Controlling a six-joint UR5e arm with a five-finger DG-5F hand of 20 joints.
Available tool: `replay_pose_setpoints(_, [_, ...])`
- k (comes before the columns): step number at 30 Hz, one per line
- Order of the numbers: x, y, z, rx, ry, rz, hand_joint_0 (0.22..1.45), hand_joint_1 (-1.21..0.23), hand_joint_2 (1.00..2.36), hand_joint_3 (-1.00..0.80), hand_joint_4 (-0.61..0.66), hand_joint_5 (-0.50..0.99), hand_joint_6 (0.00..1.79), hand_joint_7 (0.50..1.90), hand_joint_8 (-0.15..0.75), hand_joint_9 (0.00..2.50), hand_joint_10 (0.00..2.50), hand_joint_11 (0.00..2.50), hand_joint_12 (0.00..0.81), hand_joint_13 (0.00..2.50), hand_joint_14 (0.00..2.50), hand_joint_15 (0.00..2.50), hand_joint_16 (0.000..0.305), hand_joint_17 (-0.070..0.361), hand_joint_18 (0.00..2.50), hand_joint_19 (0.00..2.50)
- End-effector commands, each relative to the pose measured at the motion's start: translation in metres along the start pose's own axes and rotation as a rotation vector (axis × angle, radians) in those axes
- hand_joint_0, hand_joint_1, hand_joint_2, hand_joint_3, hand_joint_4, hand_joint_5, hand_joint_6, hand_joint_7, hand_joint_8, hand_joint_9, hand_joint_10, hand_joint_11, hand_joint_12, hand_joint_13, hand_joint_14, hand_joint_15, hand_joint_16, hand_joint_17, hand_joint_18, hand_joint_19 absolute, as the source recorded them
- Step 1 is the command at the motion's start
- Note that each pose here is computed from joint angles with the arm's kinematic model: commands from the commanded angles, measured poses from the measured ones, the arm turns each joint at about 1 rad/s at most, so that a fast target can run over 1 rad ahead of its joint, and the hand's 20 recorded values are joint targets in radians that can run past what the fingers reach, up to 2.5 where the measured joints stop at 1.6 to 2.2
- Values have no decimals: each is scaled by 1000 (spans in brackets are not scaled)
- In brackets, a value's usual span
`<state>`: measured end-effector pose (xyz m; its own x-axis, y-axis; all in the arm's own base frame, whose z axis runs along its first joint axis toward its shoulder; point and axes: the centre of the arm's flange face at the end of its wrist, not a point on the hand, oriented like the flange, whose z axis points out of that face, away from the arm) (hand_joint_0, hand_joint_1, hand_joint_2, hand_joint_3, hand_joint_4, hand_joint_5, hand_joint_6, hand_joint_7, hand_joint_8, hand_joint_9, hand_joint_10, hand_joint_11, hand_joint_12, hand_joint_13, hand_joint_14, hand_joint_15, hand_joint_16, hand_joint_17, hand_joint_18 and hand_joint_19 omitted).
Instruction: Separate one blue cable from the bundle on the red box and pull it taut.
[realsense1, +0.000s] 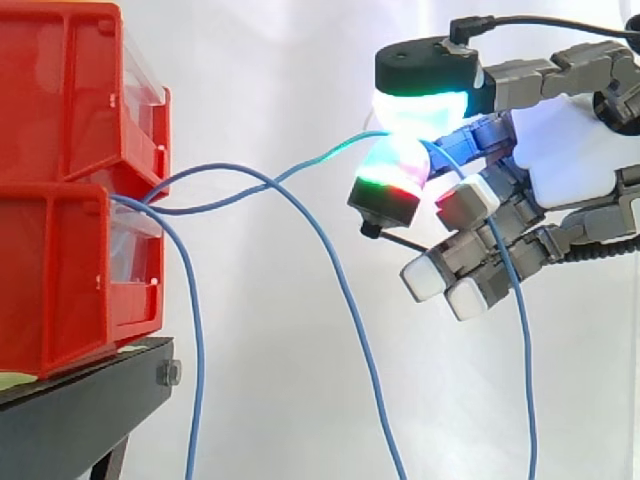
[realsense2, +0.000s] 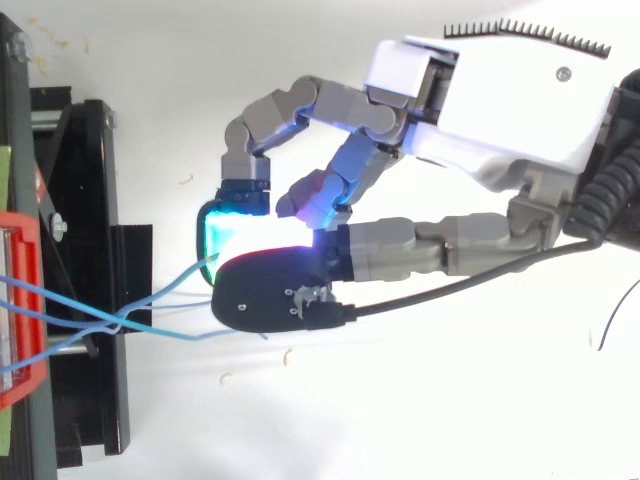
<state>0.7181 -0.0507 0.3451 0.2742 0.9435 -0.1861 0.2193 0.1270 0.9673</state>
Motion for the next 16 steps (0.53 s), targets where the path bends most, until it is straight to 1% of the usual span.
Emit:
replay_pose_setpoints(1, [0,0,0,0,1,0,489,-750,1418,-49,-37,-109,907,1139,423,1253,12,850,431,911,11,445,59,133,926,317])
replay_pose_setpoints(16, [0,0,0,0,1,0,491,-748,1410,-46,-42,-109,907,1143,423,1253,12,850,431,912,11,445,59,134,924,311])
